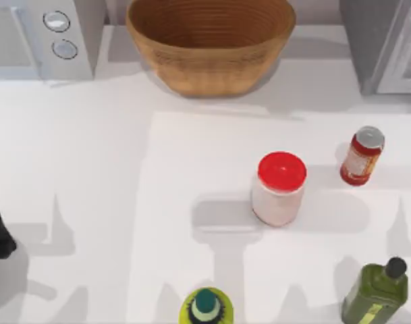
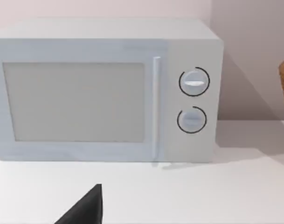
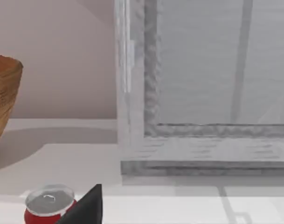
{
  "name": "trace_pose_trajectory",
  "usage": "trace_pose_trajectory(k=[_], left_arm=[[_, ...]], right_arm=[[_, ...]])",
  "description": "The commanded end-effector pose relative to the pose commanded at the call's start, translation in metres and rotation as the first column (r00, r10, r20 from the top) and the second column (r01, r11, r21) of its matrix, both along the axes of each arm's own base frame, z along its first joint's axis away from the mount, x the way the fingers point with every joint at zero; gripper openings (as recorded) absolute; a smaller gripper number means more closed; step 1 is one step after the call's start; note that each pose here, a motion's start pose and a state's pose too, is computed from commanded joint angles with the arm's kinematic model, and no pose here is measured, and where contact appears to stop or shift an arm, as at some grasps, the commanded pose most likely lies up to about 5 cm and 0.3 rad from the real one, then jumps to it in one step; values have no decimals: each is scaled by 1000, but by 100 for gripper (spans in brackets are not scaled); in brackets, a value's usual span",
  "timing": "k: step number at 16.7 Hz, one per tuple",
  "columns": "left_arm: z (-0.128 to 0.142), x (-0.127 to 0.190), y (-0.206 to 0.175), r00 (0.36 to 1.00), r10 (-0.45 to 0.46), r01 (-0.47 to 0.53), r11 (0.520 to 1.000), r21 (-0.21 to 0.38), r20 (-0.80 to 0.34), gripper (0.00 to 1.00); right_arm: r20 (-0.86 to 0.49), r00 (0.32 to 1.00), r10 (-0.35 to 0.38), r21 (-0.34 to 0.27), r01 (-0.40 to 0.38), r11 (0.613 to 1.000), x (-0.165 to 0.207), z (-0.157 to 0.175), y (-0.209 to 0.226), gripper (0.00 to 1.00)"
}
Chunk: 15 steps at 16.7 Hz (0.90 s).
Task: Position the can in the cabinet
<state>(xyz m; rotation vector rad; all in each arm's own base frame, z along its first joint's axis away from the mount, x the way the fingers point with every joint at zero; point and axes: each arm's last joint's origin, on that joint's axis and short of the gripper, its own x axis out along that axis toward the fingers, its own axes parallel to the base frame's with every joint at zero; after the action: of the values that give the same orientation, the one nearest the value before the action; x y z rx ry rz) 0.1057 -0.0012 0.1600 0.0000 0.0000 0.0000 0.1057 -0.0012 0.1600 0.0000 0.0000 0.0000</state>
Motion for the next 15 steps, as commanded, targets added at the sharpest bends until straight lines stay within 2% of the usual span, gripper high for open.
trace_pose_trajectory(k=[3,8,12,15], left_arm=[[0,0,0,1000,0,0,1000,0,0,100],[0,0,0,1000,0,0,1000,0,0,100],[0,0,0,1000,0,0,1000,0,0,100],[0,0,0,1000,0,0,1000,0,0,100]], right_arm=[[-2,1000,7,0,-7,1000,1,1,1,100],[-47,996,74,20,-73,997,12,13,13,100],[-155,982,106,53,-98,994,42,21,31,100],[-284,954,99,62,-85,994,75,11,52,100]])
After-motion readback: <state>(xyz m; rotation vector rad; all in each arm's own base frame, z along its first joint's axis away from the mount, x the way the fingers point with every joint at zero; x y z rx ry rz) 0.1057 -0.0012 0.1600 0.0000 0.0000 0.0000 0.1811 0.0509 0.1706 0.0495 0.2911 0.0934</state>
